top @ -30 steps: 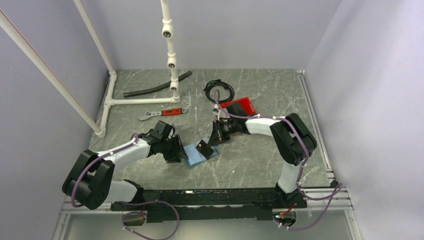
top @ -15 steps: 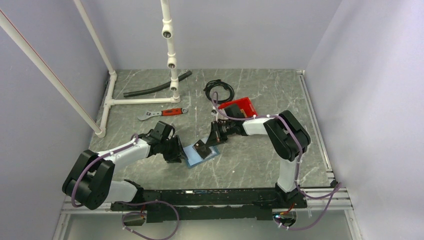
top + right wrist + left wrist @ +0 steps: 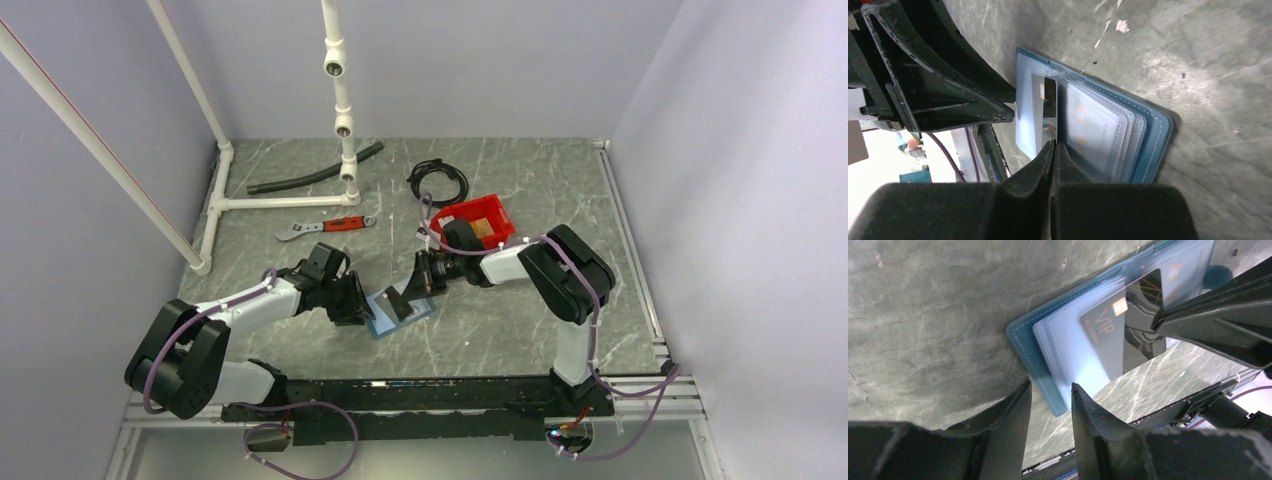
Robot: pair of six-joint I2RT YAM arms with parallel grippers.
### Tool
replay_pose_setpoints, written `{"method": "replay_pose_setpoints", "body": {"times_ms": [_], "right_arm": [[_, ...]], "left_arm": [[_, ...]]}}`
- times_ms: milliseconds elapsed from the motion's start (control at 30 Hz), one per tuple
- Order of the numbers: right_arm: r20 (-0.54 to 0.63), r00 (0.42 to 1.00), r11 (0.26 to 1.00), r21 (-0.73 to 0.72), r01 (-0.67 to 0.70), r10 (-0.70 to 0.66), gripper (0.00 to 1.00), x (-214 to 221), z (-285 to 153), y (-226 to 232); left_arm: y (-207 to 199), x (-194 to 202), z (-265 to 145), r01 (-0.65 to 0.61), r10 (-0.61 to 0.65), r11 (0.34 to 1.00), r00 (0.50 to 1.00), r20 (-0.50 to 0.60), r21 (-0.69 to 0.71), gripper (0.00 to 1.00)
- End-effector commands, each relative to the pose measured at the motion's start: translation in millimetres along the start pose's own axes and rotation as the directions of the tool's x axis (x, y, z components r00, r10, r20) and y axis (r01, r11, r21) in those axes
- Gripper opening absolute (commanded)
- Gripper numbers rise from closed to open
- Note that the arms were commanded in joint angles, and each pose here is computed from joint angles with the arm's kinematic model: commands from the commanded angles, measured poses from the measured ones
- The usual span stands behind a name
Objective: Put the credit cards into the card holder
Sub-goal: Insert the credit card into the card holder.
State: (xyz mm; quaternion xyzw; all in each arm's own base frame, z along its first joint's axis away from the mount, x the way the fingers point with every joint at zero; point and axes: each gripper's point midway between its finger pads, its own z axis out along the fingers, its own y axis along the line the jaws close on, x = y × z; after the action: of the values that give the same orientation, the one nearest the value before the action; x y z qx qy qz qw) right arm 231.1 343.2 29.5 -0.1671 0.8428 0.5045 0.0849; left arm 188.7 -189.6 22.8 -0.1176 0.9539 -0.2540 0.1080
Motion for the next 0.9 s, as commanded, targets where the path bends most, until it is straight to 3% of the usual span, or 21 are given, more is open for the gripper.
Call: {"method": "replay_pose_setpoints", "body": {"times_ms": [0,133,333,867], "right_arm": [[0.074,0.997,1.0,-0.011,-0.013,0.014,0.0,-2,7,10],[0.117,0.992,0.999,-0.001,-0.049,0.048,0.0,3,11,22],[0.153,0.988,0.984,0.176,-0.04,0.013,0.01,-2,5,3],[0.273,0.961,0.991,0.109,-0.074,0.041,0.0,-14,2,8]], "left_arm": [[4,2,5,0.009,-0.009,1.0,1.0,0.0,0.001,0.4],[2,3,8,0.015,-0.015,1.0,1.0,-0.006,0.02,0.38],[0,3,7,0.017,-0.017,0.999,1.0,-0.001,0.033,0.32],[6,11,7,0.033,-0.033,0.999,0.999,-0.002,0.041,0.27]]}}
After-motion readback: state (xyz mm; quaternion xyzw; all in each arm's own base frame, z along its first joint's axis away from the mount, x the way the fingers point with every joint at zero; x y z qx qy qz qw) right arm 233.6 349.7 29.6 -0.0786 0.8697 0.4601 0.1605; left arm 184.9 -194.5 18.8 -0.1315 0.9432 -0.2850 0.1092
